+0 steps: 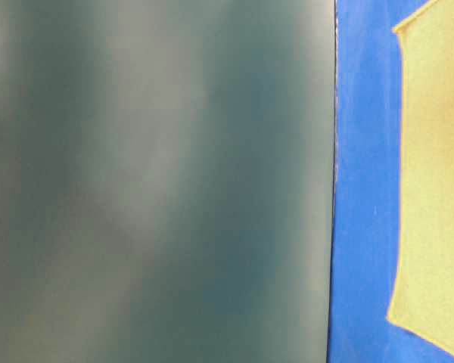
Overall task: Fold the orange towel.
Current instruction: 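Move both grippers to the far corners of the orange towel and grasp them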
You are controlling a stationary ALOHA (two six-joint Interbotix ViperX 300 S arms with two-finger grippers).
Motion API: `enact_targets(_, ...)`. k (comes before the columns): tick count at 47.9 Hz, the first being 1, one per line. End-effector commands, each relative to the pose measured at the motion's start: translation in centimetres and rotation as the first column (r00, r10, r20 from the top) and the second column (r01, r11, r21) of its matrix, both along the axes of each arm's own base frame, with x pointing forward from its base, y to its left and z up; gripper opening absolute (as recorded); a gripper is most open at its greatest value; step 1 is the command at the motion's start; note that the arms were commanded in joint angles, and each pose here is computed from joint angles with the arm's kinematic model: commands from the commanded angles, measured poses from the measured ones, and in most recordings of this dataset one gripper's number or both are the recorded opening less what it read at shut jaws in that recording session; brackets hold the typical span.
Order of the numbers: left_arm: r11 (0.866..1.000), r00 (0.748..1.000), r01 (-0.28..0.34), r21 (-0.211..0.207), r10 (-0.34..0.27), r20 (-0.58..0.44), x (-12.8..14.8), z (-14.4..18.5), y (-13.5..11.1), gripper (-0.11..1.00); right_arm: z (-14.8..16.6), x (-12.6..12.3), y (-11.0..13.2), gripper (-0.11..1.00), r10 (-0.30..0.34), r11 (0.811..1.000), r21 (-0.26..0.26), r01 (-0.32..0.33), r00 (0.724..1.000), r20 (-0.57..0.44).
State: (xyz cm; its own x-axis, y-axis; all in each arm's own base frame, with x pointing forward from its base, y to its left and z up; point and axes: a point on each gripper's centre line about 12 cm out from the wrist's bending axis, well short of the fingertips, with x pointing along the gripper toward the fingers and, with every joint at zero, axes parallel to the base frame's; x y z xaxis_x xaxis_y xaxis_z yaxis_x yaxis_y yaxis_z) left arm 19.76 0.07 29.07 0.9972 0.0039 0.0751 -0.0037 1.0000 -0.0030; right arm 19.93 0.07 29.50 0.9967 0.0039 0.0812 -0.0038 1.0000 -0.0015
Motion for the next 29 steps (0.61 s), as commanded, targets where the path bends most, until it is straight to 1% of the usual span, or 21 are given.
enact_targets(1, 1.000, 1.000, -0.007, -0.007, 0.007, -0.002, 0.5, 0.2, 0.1, 0.00, 1.1, 0.3, -0.5, 0.00, -0.023, 1.000, 0.000, 0.023, 0.999, 0.023)
enact_targets(6, 1.000, 1.000, -0.013, -0.010, 0.012, -0.028, 1.0, -0.4, 0.2, 0.00, 1.0, 0.7, -1.1, 0.00, -0.054, 0.999, 0.000, 0.054, 0.998, -0.034)
enact_targets(9, 1.000, 0.998, -0.026, -0.018, 0.025, -0.051, 1.4, -0.9, 0.5, 0.00, 0.6, 1.1, -1.7, 0.00, -0.081, 0.997, 0.007, 0.082, 0.993, -0.089)
enact_targets(11, 0.999, 0.997, -0.042, -0.030, 0.040, -0.070, 1.8, -1.4, 0.8, 0.00, 0.3, 1.3, -2.1, 0.00, -0.099, 0.995, 0.007, 0.100, 0.988, -0.115)
enact_targets(18, 0.995, 0.988, -0.091, -0.045, 0.085, -0.127, 3.1, -2.9, 2.0, 0.00, -0.9, 2.3, -3.8, 0.00, -0.166, 0.985, 0.016, 0.173, 0.967, -0.195)
enact_targets(22, 0.991, 0.981, -0.124, -0.052, 0.115, -0.154, 3.8, -3.6, 2.8, 0.01, -2.1, 2.8, -5.1, 0.00, -0.213, 0.974, 0.023, 0.226, 0.946, -0.246)
enact_targets(25, 0.985, 0.971, -0.162, -0.062, 0.148, -0.190, 4.4, -4.3, 3.7, 0.02, -3.1, 3.1, -6.1, 0.00, -0.243, 0.965, 0.026, 0.261, 0.926, -0.287)
enact_targets(26, 0.982, 0.967, -0.174, -0.068, 0.158, -0.202, 4.6, -4.6, 4.0, 0.04, -3.5, 3.2, -6.4, 0.00, -0.252, 0.962, 0.027, 0.272, 0.918, -0.305)
enact_targets(29, 0.974, 0.953, -0.211, -0.078, 0.187, -0.237, 5.1, -5.4, 4.9, 0.15, -4.6, 3.7, -7.2, 0.01, -0.270, 0.954, 0.026, 0.299, 0.893, -0.360)
